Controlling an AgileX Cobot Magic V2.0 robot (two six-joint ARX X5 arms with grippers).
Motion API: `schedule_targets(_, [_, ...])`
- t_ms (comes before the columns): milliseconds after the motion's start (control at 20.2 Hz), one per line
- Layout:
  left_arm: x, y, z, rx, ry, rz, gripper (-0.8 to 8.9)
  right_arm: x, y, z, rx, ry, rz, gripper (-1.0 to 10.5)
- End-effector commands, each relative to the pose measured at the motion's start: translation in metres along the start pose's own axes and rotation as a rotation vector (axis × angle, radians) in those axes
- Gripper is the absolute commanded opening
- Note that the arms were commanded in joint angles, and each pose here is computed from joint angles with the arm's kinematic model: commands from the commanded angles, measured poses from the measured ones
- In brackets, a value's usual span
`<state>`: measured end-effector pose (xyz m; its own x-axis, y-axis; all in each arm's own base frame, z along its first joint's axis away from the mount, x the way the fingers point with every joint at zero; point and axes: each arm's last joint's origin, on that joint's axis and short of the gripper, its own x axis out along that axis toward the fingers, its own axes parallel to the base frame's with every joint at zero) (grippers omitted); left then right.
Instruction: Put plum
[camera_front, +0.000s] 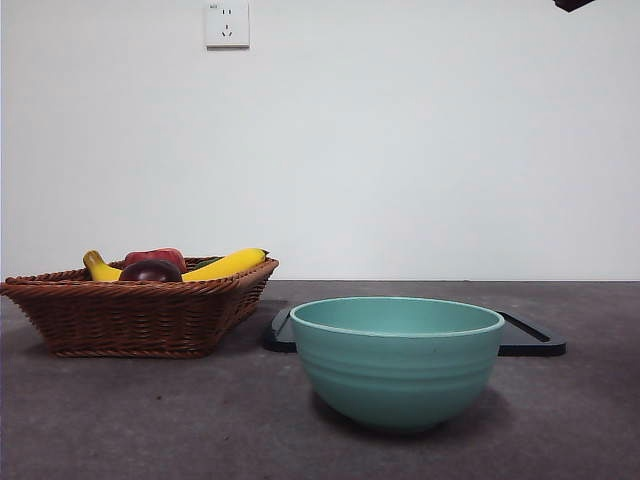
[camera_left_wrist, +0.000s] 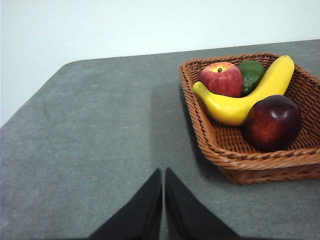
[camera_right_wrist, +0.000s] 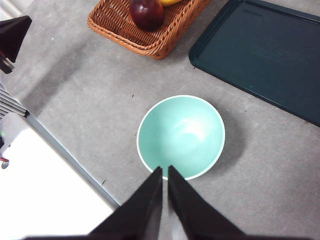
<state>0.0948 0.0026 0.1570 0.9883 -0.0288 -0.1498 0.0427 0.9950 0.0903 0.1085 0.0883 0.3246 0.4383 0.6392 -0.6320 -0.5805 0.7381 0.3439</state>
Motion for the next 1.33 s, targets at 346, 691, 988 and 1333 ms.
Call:
schedule_targets(346, [0.002, 0.0, -0.007, -0.01, 0.028, 0.001, 0.08, -0.002, 0.003, 0.004, -0.016, -0.015, 0.011, 0.1])
schedule_targets(691, [0.002, 0.0, -0.007, -0.01, 0.028, 0.001, 0.08, -0.016, -0.006, 0.007, -0.115, -0.134, -0.073, 0.1])
schedule_targets(988, [0.002, 0.0, -0.007, -0.01, 0.028, 0.001, 0.08, -0.044, -0.049, 0.0, -0.076, -0.565, -0.391, 0.1])
schedule_targets(1333, [0.002, 0.0, -0.007, -0.01, 0.028, 0.001, 0.08, -0.023, -0.086, -0.063, -0.16, -0.814, -0.679, 0.1])
